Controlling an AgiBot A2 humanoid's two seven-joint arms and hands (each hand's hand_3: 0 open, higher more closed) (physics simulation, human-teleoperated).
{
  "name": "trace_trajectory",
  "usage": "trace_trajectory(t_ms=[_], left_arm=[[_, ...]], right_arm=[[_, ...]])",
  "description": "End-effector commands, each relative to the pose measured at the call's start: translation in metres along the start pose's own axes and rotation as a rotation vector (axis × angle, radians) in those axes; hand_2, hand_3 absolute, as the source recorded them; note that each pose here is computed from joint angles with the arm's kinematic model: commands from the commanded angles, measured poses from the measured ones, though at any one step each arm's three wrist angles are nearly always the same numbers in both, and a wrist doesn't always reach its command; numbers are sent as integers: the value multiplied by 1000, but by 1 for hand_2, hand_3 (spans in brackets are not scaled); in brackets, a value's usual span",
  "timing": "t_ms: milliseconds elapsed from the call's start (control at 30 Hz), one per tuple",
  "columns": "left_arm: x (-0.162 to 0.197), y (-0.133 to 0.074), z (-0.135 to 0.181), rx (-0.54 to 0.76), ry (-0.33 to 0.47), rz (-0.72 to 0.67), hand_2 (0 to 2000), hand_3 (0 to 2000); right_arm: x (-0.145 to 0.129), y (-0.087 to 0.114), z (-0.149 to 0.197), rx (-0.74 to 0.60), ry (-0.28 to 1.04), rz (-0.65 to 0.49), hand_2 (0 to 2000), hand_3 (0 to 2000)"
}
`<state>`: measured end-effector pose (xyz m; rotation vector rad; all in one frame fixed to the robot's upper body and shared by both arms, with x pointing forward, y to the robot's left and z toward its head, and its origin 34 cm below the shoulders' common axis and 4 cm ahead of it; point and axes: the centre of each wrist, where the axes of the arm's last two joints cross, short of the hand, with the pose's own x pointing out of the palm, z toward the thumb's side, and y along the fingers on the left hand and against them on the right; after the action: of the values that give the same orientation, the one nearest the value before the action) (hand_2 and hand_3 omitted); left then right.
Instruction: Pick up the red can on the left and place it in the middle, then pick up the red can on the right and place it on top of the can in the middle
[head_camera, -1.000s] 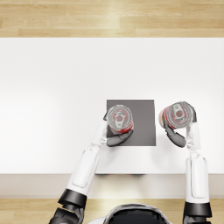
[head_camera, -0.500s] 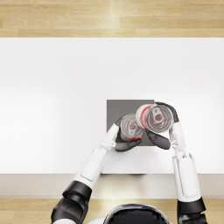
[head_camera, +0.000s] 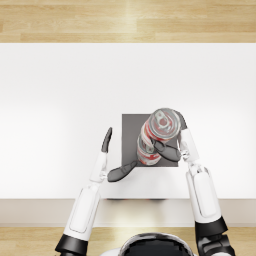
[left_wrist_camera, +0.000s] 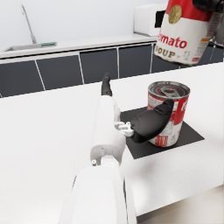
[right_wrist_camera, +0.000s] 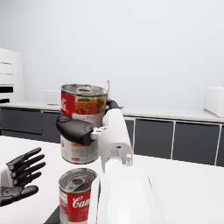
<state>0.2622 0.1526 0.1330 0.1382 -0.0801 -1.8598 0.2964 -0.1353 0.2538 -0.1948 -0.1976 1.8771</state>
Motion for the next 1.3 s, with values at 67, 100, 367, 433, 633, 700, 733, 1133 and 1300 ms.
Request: trace_trajectory(t_ms=[67,100,367,433,633,700,733,1133,1300], left_arm=[[-48,-34,47,167,23,198,0,0],[-54,-38,52,185,26,224,0,0],[-66,-42,68,244,34,284,0,0],[-65,-43,70,249,33,282,0,0],[-69,-43,68,246,29,303,0,0],[-70,-43,69,250,28,308,0,0],[-70,-43,68,247,27,309,0,0],[-69,-42,76,278,22,314,0,0],[-74,-42,86,318,31,331,0,0]], right_arm=[[8,-9,-4,40,-3,22,2000,1520],[10,-9,-7,57,-3,28,2000,1520],[7,-2,-18,102,-18,12,2000,1520],[9,0,-22,115,-19,14,2000,1520],[13,-3,-24,125,-27,27,639,1193],[10,-2,-22,120,-31,19,0,540],[10,0,-19,112,-34,13,0,213],[5,6,33,-61,-61,-38,0,0],[-2,14,61,-177,-69,-76,0,0]])
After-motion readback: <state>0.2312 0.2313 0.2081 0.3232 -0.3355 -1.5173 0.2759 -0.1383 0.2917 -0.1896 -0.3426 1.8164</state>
